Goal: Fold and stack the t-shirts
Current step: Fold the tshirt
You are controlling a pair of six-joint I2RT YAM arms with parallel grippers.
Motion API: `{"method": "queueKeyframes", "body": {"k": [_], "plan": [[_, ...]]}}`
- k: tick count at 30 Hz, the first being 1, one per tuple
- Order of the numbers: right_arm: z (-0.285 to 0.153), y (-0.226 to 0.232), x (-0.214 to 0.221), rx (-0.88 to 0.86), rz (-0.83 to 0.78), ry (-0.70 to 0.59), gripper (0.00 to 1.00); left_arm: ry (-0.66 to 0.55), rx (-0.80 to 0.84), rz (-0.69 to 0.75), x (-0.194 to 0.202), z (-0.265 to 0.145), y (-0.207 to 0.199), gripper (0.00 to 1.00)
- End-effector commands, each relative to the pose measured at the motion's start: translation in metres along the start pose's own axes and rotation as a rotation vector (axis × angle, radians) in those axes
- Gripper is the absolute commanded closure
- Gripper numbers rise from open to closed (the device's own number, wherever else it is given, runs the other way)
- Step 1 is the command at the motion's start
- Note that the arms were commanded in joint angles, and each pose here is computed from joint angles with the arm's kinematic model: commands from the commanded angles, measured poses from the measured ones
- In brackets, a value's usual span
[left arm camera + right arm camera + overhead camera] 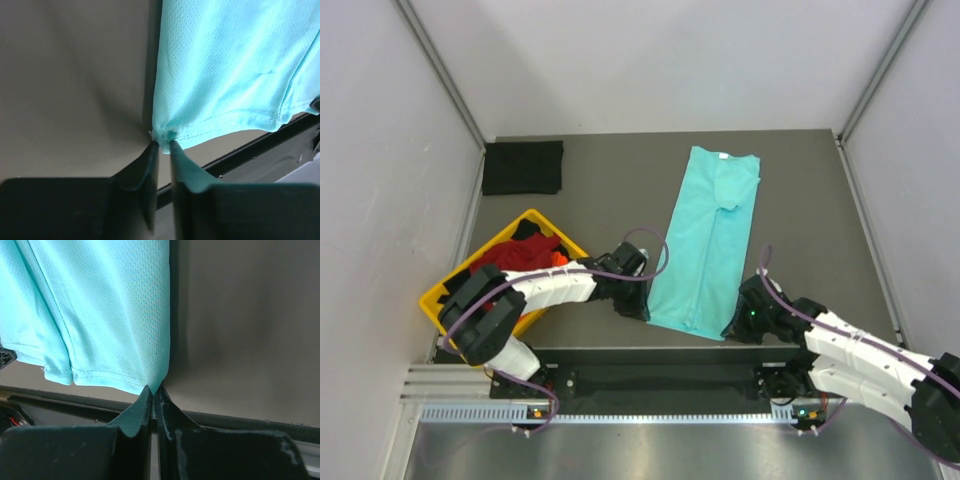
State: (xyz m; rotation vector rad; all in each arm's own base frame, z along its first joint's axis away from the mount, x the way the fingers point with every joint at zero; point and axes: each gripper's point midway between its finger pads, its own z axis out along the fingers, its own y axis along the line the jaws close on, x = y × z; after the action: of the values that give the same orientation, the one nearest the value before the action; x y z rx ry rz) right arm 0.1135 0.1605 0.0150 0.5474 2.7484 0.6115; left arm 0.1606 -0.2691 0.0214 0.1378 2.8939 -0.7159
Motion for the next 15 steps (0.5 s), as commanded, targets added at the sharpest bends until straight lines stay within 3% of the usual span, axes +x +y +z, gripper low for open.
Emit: {"method": "queueKeyframes", "body": {"k": [1,4,12,15], "plan": [[-0.006,0.012,-0.005,-0.034,-0.027,-0.025,1.0,-0.022,0.027,0.01,-0.007,0.001,-0.008,0.83],[-0.01,0.015,-0.008,-0.042,-0.033,-0.037,1.0,-0.03,0.036,0.017,-0.013,-0.003,-0.015,1.0],[-0.01,0.023,-0.013,-0.031,-0.08,-0.038,1.0,-0.04,0.061,0.011,-0.032,-0.009,-0.033,1.0],[-0.016,0.035,-0.03,-0.036,-0.127,-0.103,1.0,-0.057,0.059,0.01,-0.046,-0.012,-0.039,1.0]]}}
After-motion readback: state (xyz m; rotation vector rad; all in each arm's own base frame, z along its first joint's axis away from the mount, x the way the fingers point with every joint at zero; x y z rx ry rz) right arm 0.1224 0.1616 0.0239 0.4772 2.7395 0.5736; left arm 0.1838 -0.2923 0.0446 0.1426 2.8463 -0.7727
